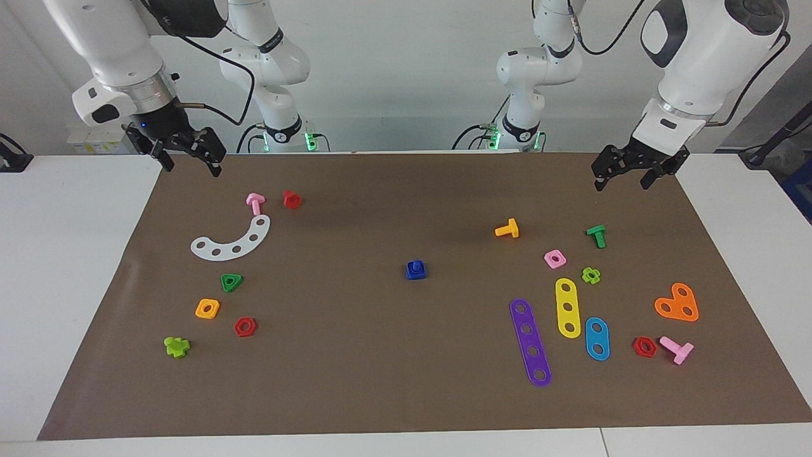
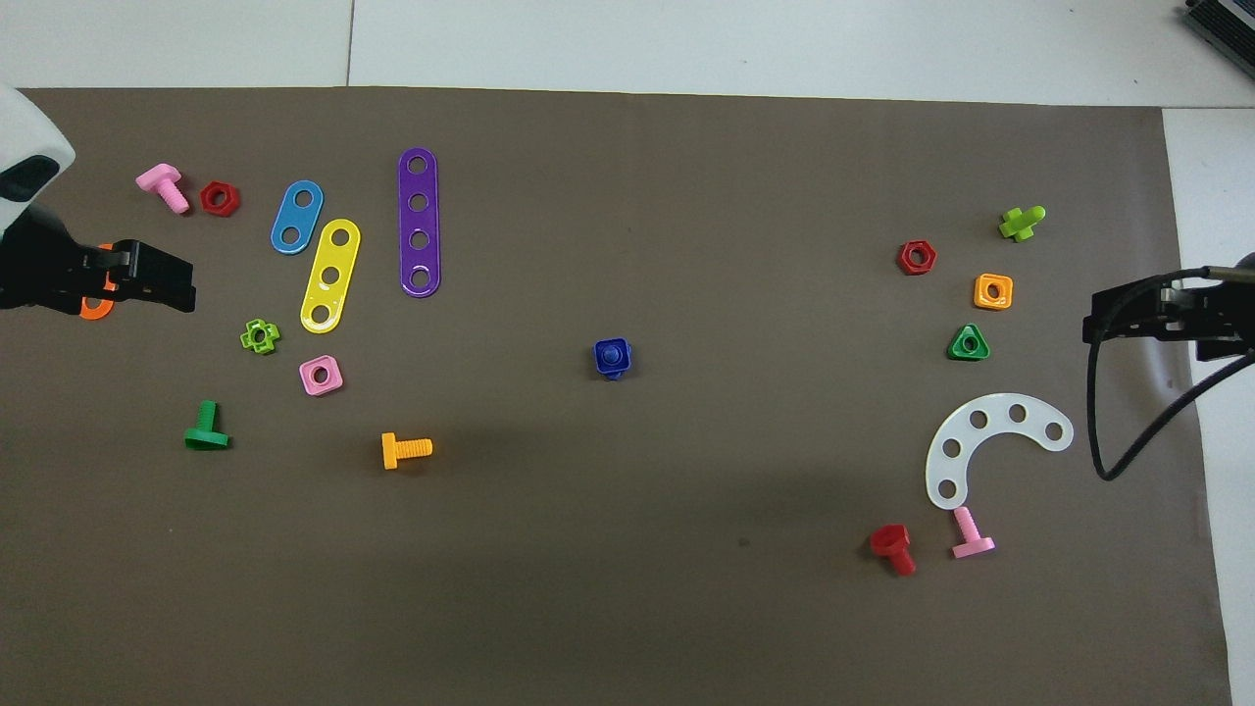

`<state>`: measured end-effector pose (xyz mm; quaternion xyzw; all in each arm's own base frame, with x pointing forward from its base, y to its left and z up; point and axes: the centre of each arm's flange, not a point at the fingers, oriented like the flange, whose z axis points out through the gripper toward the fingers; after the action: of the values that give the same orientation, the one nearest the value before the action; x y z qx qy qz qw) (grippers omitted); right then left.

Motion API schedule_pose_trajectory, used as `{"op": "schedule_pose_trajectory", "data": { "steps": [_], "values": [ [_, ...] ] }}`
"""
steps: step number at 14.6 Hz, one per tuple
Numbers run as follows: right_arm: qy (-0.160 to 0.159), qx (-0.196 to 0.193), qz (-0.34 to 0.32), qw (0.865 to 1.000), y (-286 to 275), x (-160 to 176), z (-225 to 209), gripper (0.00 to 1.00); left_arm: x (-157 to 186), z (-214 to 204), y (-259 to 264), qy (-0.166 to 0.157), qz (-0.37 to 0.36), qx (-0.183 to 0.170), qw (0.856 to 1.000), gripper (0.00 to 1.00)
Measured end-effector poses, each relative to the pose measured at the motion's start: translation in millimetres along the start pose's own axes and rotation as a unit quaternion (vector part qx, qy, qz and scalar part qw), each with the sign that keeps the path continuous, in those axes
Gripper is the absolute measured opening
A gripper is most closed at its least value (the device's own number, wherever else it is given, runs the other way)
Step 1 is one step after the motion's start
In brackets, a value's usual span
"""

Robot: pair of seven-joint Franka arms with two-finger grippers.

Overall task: Unscrew and place screws in storage area
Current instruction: 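Reach the left gripper toward the blue nut on the blue bolt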

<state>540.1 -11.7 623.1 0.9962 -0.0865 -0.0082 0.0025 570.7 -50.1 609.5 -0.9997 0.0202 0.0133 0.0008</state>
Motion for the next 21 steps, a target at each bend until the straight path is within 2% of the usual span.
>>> {"op": "schedule_pose_trajectory", "data": {
  "steps": [11, 17, 21],
  "values": [
    [0.0, 0.0, 0.0, 1.0, 0.0, 0.0, 0.0, 1.0, -3.0, 8.4, 18.1, -0.004, 0.017, 0.001, 1.0, 1.0],
    [0.0, 0.0, 0.0, 1.0, 0.0, 0.0, 0.0, 1.0, -15.9, 35.6, 95.3, 0.0, 0.046, -0.001, 0.999, 1.0],
    [0.0, 0.0, 0.0, 1.0, 0.0, 0.0, 0.0, 1.0, -21.5, 53.9, 152.8, 0.007, 0.029, -0.005, 1.0, 1.0]
  ]
}}
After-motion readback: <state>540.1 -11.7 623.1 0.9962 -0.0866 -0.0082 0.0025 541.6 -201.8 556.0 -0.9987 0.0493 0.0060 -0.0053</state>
